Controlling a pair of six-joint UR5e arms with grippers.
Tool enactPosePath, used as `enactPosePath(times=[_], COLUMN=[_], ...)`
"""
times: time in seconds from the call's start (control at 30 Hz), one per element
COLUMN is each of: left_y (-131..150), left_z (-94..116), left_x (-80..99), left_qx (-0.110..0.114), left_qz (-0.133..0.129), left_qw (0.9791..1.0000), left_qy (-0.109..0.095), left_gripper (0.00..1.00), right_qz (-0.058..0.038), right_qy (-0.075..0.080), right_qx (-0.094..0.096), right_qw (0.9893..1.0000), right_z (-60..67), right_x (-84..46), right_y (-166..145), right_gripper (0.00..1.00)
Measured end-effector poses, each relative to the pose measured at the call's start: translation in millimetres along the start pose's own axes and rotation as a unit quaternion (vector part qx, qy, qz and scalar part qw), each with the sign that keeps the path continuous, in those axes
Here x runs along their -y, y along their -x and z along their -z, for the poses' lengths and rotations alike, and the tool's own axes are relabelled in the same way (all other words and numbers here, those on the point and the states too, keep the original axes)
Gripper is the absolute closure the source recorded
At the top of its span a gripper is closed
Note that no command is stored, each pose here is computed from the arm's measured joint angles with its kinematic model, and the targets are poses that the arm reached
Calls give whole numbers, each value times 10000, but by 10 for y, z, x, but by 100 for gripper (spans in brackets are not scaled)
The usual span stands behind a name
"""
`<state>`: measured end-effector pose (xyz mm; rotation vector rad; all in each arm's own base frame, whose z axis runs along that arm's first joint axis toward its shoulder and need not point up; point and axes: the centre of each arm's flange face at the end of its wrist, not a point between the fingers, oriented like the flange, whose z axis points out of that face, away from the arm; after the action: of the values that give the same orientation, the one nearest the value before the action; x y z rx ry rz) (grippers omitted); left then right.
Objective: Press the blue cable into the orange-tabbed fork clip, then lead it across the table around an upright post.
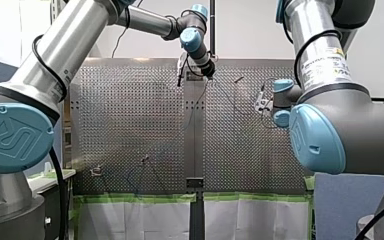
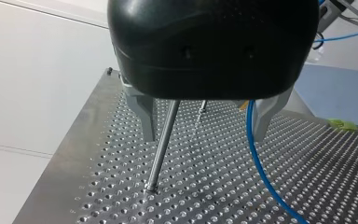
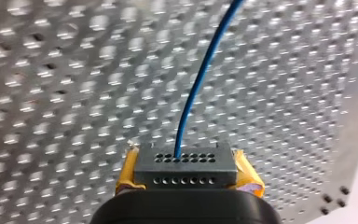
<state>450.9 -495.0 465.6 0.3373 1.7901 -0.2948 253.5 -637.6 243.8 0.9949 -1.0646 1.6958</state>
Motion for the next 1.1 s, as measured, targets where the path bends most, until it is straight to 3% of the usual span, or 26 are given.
enactPosePath(times=[0.17,0.43,0.7,0.93,1.1], left_y=[-4,-25,-69,-84,-88], left_z=[6,34,41,44,55], left_x=[-15,-82,-80,-68,-47], left_qx=[-6,-93,-131,-143,-146], left_qz=[-6,-64,-86,-98,-105], left_qw=[9999,9990,9986,9986,9987], left_qy=[108,438,511,493,485], left_gripper=[6,6,6,6,6], right_qz=[-10,-110,-129,-3,132], right_qy=[27,26,-176,-362,-360], right_qx=[-49,-103,-240,-220,-96], right_qw=[10000,9999,9995,9991,9992], right_z=[-45,-78,-167,-132,-5], right_x=[53,136,295,381,386], right_y=[-286,-746,-1241,-1569,-1714], right_gripper=[100,100,100,100,100])
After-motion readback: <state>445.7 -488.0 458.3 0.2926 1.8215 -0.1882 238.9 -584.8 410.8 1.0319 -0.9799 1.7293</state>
